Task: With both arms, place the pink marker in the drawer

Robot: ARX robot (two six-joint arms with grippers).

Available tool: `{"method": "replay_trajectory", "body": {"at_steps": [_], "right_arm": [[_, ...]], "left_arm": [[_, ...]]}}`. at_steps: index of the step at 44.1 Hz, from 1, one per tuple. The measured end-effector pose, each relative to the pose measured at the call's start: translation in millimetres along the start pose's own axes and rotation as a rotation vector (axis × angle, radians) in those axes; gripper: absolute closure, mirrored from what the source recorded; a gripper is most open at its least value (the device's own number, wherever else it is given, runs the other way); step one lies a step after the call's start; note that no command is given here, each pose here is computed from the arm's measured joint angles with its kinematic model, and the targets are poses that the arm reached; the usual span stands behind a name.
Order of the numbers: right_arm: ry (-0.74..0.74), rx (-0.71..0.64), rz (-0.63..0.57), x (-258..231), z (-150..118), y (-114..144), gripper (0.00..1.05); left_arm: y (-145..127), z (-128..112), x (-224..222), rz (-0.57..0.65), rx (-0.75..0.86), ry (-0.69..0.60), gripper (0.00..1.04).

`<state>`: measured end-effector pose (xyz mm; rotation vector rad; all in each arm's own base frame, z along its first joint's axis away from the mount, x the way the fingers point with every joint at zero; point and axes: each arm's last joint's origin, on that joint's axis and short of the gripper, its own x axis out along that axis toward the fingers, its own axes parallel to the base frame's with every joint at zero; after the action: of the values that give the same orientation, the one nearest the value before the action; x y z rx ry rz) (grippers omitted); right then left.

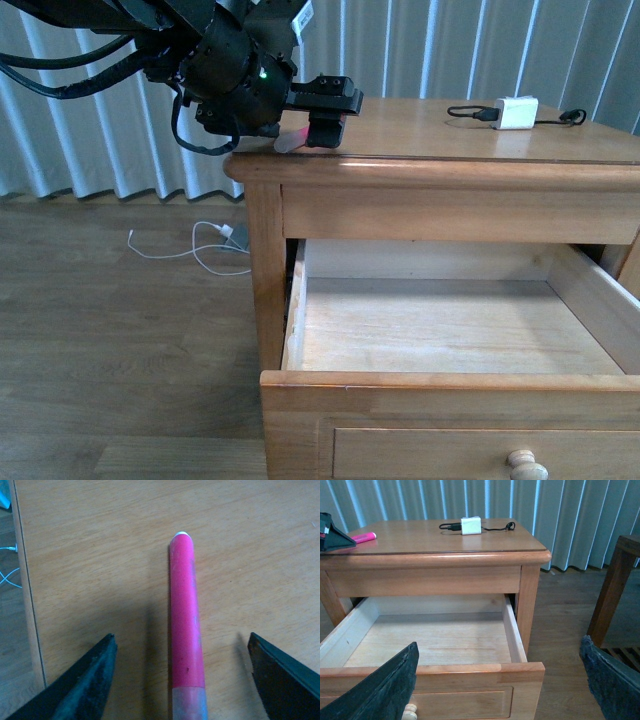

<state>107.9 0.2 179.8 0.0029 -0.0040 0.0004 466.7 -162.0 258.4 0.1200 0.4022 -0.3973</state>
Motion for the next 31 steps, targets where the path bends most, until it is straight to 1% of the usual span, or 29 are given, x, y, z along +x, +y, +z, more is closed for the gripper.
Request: {"method": "replay_trajectory", "body": {"at_steps": [2, 3, 8, 9, 14, 15, 19, 20, 31], "right_arm": [[0.000, 0.000, 0.000, 0.0, 0.0, 0.0, 0.09], [0.000, 0.000, 0.000, 0.0, 0.0, 0.0, 0.09], [0.000, 0.000, 0.000, 0.0, 0.0, 0.0, 0.09], [0.000, 0.000, 0.000, 0.0, 0.0, 0.0, 0.09], [0.000, 0.000, 0.000, 0.0, 0.0, 0.0, 0.09], [0.000, 0.000, 0.000, 0.0, 0.0, 0.0, 0.09], [0.000, 0.000, 0.000, 0.0, 0.0, 0.0, 0.09], [0.000, 0.000, 0.000, 0.0, 0.0, 0.0, 0.09], [0.000, 0.000, 0.000, 0.0, 0.0, 0.0, 0.09]], "left_arm": [[0.4, 0.0, 0.0, 0.001, 0.007, 0.000, 0.36], [0.4, 0.0, 0.0, 0.001, 0.008, 0.000, 0.37], [1.6, -1.0, 0.2, 0.003, 0.013, 0.000, 0.55], [1.8, -1.4, 0.3, 0.003, 0.013, 0.000, 0.57], [4.0, -3.3, 0.0, 0.004, 0.014, -0.002, 0.73], [4.6, -3.6, 0.0, 0.005, 0.014, -0.002, 0.75], [7.4, -4.3, -2.4, -0.005, 0.010, -0.007, 0.89], [8.6, -4.6, -3.8, -0.007, 0.009, -0.008, 0.90], [14.8, -9.3, -18.5, -0.074, -0.028, -0.041, 0.90]]}}
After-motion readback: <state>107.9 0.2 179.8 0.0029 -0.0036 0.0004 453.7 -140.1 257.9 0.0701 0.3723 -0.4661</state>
